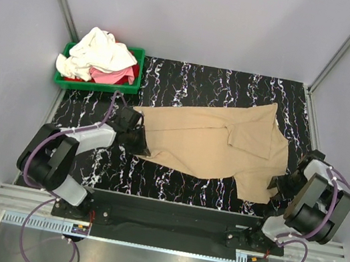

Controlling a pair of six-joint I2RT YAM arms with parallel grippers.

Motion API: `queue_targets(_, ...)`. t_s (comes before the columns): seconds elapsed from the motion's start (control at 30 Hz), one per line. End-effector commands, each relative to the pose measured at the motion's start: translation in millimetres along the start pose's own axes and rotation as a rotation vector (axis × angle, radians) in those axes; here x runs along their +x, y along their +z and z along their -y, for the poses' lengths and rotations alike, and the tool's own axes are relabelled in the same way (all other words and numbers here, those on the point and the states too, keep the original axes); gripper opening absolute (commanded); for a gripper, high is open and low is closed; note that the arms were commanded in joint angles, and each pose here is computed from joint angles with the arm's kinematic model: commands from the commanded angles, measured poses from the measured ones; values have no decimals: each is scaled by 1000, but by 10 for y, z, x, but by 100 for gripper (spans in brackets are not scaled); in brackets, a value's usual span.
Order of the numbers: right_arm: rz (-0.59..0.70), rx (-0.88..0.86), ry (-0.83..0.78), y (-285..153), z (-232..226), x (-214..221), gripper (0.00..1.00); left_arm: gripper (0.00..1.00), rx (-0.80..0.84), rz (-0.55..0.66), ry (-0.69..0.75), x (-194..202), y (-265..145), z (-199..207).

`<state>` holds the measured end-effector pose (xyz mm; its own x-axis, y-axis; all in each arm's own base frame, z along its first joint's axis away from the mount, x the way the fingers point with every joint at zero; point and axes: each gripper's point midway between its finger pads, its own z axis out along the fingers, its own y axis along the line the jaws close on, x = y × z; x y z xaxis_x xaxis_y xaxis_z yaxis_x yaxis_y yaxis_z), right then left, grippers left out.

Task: Fold and stack the t-shirts
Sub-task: Fold the tshirt

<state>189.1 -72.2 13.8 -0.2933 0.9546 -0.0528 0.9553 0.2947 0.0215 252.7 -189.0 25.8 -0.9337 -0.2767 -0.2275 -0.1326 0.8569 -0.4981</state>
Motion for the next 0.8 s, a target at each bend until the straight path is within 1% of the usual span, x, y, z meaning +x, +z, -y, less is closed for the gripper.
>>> queue_targets(0.0, -14, -80, 12, 116, -188, -1, 48, 0, 65, 22, 19, -70, 3, 116)
queue_targets(0.07, -15, -74, -20, 127, -179, -12, 39, 0, 69, 25, 20, -70, -4, 125)
queue_targets(0.1, -9, -68, -29, 108, -166, -25, 19, 0, 66, 26, 15, -70, -6, 117)
queue_targets(0.13, 27, -66, -37, 38, -172, -102, 9, 0, 65, 28, 15, -70, -15, 121)
queue_targets(0.17, 53, -35, -44, -13, -108, -141, 2, 0, 57, 24, 10, -62, -21, 104)
queue_targets(0.23, 126, -62, -46, -199, -144, -264, 0, 0, 56, 30, 6, -66, -58, 116)
queue_targets(0.3, 161, -85, -39, -321, -159, -300, 0, 0, 48, 39, -1, -72, -104, 111)
queue_targets(0.33, 180, -128, -39, -420, -208, -306, 0, 0, 50, 47, 0, -77, -156, 131)
queue_targets(0.47, 195, -248, -48, -633, -416, -332, 0, 0, 42, 77, 11, -165, -251, 177)
queue_targets(0.53, 205, -367, -75, -770, -608, -315, 0, 0, 42, 76, 8, -193, -259, 190)
queue_targets(0.57, 233, -415, -77, -825, -706, -356, 0, 0, 43, 77, 2, -223, -260, 185)
queue_targets(0.7, 287, -498, -76, -992, -920, -413, 0, 0, 17, 69, -21, -299, -233, 104)
queue_targets(0.77, 267, -504, -90, -971, -1040, -422, 0, 0, 4, 83, -36, -387, -269, 67)
